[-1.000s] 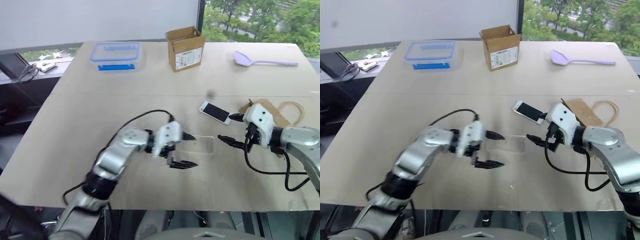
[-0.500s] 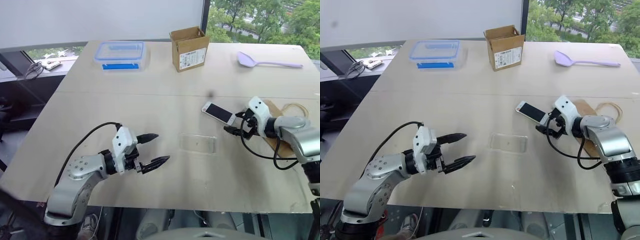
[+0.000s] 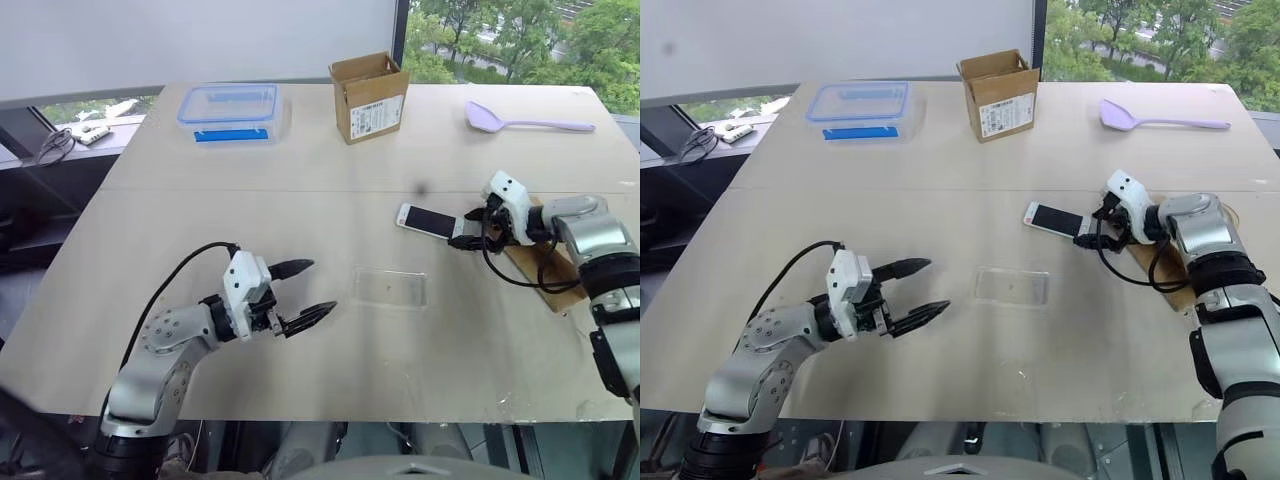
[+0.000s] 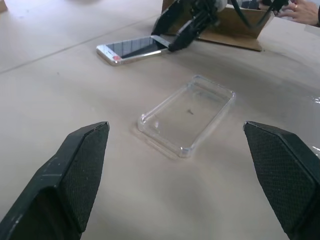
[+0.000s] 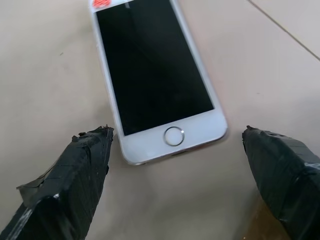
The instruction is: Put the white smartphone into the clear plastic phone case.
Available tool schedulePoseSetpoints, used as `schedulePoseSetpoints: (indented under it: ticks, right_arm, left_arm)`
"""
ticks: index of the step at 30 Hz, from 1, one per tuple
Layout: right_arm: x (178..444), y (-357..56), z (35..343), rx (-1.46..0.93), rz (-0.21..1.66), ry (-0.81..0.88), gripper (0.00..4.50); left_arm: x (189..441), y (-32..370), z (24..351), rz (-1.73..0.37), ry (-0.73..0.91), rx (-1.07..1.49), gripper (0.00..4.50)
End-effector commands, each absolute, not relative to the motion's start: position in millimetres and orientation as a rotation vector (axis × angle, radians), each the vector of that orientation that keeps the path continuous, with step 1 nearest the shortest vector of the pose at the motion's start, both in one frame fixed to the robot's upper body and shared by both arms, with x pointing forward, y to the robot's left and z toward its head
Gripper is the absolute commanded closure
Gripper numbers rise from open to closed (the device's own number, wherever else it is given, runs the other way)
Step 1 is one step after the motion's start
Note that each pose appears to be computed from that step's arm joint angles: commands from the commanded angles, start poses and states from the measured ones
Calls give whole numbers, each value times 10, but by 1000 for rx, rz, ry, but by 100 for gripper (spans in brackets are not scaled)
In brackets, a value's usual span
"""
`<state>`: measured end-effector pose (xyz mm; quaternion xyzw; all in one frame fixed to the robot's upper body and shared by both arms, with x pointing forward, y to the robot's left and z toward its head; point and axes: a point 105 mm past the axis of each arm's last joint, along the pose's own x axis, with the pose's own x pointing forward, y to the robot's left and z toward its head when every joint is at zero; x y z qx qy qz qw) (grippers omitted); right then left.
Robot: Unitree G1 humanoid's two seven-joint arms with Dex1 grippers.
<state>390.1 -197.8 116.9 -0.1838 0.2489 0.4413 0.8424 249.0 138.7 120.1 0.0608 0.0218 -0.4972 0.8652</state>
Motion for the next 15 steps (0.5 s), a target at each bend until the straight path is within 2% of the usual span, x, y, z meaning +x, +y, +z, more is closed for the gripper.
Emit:
schedulePoseSetpoints:
  ticks: [1,4,7,11,15]
  right_arm:
    - [3902,-1812,1089,-426,1022,503,0]
    - [3978,-1719,1114,-494,1025,420,0]
    - [3980,-1638,1097,-533,1063,410,0]
    - [4002,-1548,1061,-518,1070,381,0]
    - [4080,-1436,1181,-491,1048,288,0]
  left_arm:
    - [2476,1383,1248,-1020,9,142,7]
    - [2463,1350,1234,-1007,6,136,7]
    - [2468,1349,1266,-987,-1,126,7]
    - [2464,1348,1264,-979,2,136,7]
    - [2480,1339,1273,-978,-1,139,7]
